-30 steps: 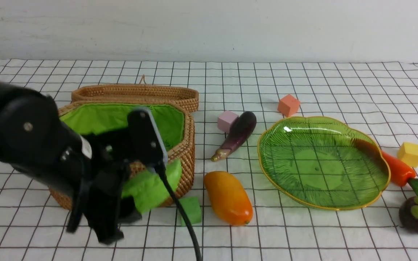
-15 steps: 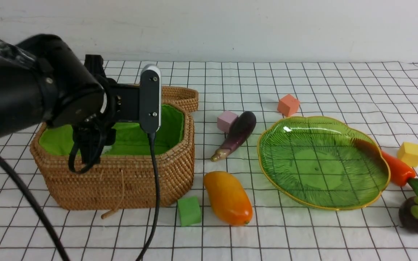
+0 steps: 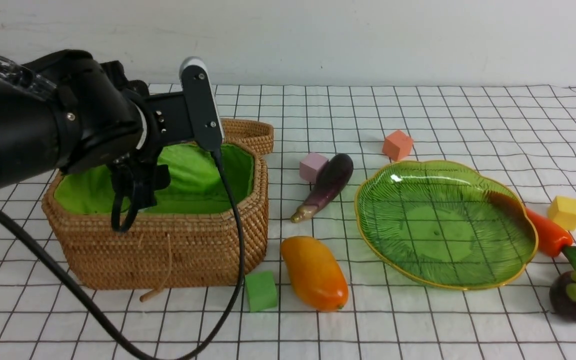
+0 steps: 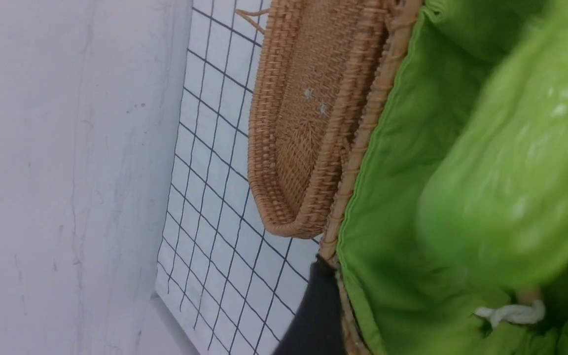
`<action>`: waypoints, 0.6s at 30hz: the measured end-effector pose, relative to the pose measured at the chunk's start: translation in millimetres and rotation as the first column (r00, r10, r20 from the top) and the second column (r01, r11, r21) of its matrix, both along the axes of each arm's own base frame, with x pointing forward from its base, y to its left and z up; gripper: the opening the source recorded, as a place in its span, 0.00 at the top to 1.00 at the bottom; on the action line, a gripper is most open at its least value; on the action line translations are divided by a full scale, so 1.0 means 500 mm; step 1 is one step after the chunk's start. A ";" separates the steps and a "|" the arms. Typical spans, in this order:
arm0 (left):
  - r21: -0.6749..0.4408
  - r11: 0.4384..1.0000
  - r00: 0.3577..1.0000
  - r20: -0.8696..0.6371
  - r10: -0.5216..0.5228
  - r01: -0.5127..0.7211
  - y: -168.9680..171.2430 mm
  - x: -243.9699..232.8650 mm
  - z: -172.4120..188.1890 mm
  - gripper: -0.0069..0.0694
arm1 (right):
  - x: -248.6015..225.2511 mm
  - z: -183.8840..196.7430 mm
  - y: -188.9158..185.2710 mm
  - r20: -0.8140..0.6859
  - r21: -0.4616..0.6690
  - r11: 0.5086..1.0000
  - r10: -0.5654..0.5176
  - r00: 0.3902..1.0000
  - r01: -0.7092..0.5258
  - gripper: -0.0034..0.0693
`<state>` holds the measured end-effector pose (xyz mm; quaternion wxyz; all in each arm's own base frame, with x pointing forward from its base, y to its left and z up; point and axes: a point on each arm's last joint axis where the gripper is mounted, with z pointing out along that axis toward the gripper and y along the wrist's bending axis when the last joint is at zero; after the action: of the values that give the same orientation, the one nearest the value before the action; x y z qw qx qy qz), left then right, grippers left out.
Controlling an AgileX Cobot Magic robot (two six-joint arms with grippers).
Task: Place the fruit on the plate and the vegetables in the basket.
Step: Take a chayote with your left arm and place it on the basket on the left, then use the left arm to grab an eggplant and put it into the left basket
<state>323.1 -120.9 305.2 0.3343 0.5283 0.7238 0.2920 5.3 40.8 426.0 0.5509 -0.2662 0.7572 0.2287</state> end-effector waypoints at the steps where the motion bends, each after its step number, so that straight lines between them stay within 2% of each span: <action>1: -0.013 1.000 1.000 0.008 0.007 -0.007 0.001 -0.003 0.006 0.05 | 0.000 0.000 0.000 0.000 0.000 1.000 0.000 1.000 0.000 0.65; 5: -0.096 0.994 0.999 0.029 0.045 -0.042 0.006 -0.018 0.030 0.05 | 0.000 0.001 0.000 0.003 0.002 1.000 -0.001 1.000 0.001 0.65; 6: -0.203 0.976 0.996 0.009 0.085 -0.081 0.006 -0.030 0.040 0.07 | 0.000 0.001 0.000 0.003 0.002 1.000 -0.001 1.000 0.001 0.64; 7: -0.208 0.975 0.996 0.012 0.088 -0.083 0.006 -0.031 0.042 0.07 | 0.000 0.001 0.000 0.003 0.002 1.000 -0.001 1.000 0.001 0.64; 9: -0.407 0.900 0.987 -0.066 0.145 -0.159 -0.004 -0.048 0.048 0.14 | 0.000 0.001 0.000 0.004 0.004 1.000 -0.002 1.000 0.002 0.64; 10: -0.521 0.831 0.980 -0.124 0.153 -0.195 -0.020 -0.057 0.049 0.21 | 0.000 0.001 0.000 -0.002 0.010 1.000 -0.005 1.000 0.005 0.64; 12: -0.606 0.769 0.977 -0.170 0.126 -0.204 -0.050 -0.069 0.049 0.32 | 0.001 0.001 -0.001 -0.016 0.023 1.000 -0.016 1.000 0.016 0.64; 14: -0.673 0.711 0.971 -0.235 0.054 -0.202 -0.110 -0.088 0.048 0.53 | 0.003 -0.001 -0.004 -0.044 0.041 0.998 -0.047 0.998 0.049 0.64; 16: -0.680 0.703 0.958 -0.288 0.004 -0.208 -0.168 -0.095 0.050 0.72 | 0.006 -0.003 -0.009 -0.068 0.050 0.995 -0.086 0.994 0.090 0.64; 17: -0.682 0.701 0.956 -0.293 0.002 -0.210 -0.176 -0.091 0.052 0.73 | 0.006 -0.003 -0.009 -0.070 0.050 0.994 -0.090 0.993 0.094 0.64; 18: -0.673 0.698 0.940 -0.340 0.003 -0.245 -0.204 -0.088 0.052 0.82 | 0.009 -0.004 -0.013 -0.078 0.048 0.992 -0.115 0.990 0.119 0.64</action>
<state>279.1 -222.9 331.2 0.3708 0.3484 0.8578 -0.0726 9.6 34.3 423.8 0.5413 -0.1980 0.7854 0.2259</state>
